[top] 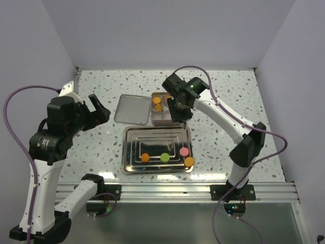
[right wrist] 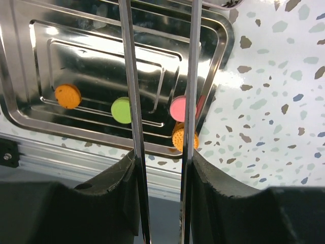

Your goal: Pack the cookies

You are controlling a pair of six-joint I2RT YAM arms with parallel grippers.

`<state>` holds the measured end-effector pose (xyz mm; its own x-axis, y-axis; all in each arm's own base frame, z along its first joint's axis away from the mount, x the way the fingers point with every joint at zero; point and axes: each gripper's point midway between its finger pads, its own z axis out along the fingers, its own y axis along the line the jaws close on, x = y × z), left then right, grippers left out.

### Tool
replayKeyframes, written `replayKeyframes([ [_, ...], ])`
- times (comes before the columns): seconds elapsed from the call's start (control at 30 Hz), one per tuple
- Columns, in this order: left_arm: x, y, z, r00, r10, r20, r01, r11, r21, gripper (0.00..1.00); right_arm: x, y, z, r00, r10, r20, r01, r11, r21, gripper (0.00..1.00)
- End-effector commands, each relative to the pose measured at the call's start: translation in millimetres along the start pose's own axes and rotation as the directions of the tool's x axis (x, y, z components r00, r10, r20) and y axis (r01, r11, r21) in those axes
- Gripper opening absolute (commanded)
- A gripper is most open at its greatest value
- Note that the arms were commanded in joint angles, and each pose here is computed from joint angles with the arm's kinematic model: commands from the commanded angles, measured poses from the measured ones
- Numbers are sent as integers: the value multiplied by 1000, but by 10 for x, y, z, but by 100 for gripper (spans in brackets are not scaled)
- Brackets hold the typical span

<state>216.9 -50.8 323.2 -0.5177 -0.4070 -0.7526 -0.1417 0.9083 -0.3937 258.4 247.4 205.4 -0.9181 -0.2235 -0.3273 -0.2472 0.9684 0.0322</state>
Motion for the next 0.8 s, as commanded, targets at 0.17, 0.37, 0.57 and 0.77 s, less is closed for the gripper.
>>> replayKeyframes([
  [0.17,-189,-50,-59,998,10,57,-10,1000,2,100,-103,-96,183,995,-31,-90,28,999,-31,35],
  [0.37,-225,-33,-67,998,10,69,-9,1000,-13,100,-206,-97,374,993,-33,-114,29,999,-41,35],
  [0.57,-233,-29,-43,998,4,68,-3,1000,-20,100,-276,-126,476,992,-30,-122,25,999,-37,35],
  [0.77,-243,-15,-28,997,3,72,-1,1000,-30,100,-249,-182,594,989,-31,-147,28,999,-25,35],
])
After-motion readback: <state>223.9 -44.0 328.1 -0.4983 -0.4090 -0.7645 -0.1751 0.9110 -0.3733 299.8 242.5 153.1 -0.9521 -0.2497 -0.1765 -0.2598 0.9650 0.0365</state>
